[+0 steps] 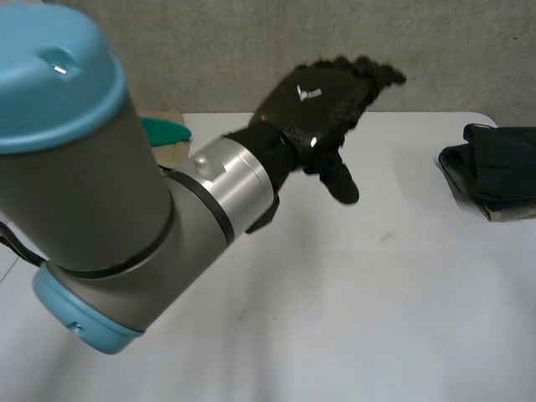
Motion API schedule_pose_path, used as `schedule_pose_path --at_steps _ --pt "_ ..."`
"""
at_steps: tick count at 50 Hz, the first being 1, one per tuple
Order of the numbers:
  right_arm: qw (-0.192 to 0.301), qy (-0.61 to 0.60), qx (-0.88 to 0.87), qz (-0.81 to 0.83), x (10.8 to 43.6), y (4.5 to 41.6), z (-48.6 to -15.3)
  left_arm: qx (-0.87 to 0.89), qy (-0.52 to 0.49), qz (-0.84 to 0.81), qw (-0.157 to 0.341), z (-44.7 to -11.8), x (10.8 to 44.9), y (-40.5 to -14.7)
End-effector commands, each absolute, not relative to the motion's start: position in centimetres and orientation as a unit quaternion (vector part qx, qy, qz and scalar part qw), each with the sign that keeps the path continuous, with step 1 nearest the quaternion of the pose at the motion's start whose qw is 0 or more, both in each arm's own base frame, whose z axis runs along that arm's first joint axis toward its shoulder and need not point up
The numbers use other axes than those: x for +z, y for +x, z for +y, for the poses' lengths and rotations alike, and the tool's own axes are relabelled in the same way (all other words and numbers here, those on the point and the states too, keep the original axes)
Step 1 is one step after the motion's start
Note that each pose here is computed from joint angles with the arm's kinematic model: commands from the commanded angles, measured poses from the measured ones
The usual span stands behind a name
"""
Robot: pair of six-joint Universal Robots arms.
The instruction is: Fold the laundry.
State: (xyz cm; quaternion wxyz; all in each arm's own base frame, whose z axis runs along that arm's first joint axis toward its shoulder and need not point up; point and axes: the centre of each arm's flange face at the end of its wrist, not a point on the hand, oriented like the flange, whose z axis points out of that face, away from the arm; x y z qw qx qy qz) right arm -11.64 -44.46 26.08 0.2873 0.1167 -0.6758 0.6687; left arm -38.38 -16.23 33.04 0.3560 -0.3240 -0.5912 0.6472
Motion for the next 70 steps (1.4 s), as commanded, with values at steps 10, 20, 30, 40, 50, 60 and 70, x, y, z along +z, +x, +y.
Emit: schedule_pose_path --at_steps 10,20,30,40,50,60,70 --pt "0.034 0.306 0.809 -0.501 28.9 14.1 -36.1 0.764 -0.140 -0.619 0.117 -32.0 35.0 -26.0" --pt "-0.055 0.381 0.723 -0.573 19.3 20.3 -29.8 0.715 -0.207 -0.664 -0.078 -45.3 22.5 -17.6" --pt "-0.057 0.396 0.668 -0.628 16.2 20.0 -28.7 0.705 -0.224 -0.666 -0.101 -50.9 16.0 -14.3" --pt "-0.060 0.395 0.662 -0.633 15.8 20.0 -28.7 0.706 -0.223 -0.664 -0.101 -51.6 14.9 -14.8" --pt "-0.057 0.394 0.664 -0.633 15.9 20.0 -28.7 0.767 -0.204 -0.606 -0.057 -46.9 25.8 -20.0" --pt "-0.035 0.381 0.674 -0.633 16.9 19.6 -28.9 0.824 -0.194 -0.522 0.110 -36.2 37.1 -28.3" --pt "-0.010 0.356 0.681 -0.640 18.3 18.5 -29.2 0.755 -0.213 -0.542 0.300 -26.4 35.3 -36.0"
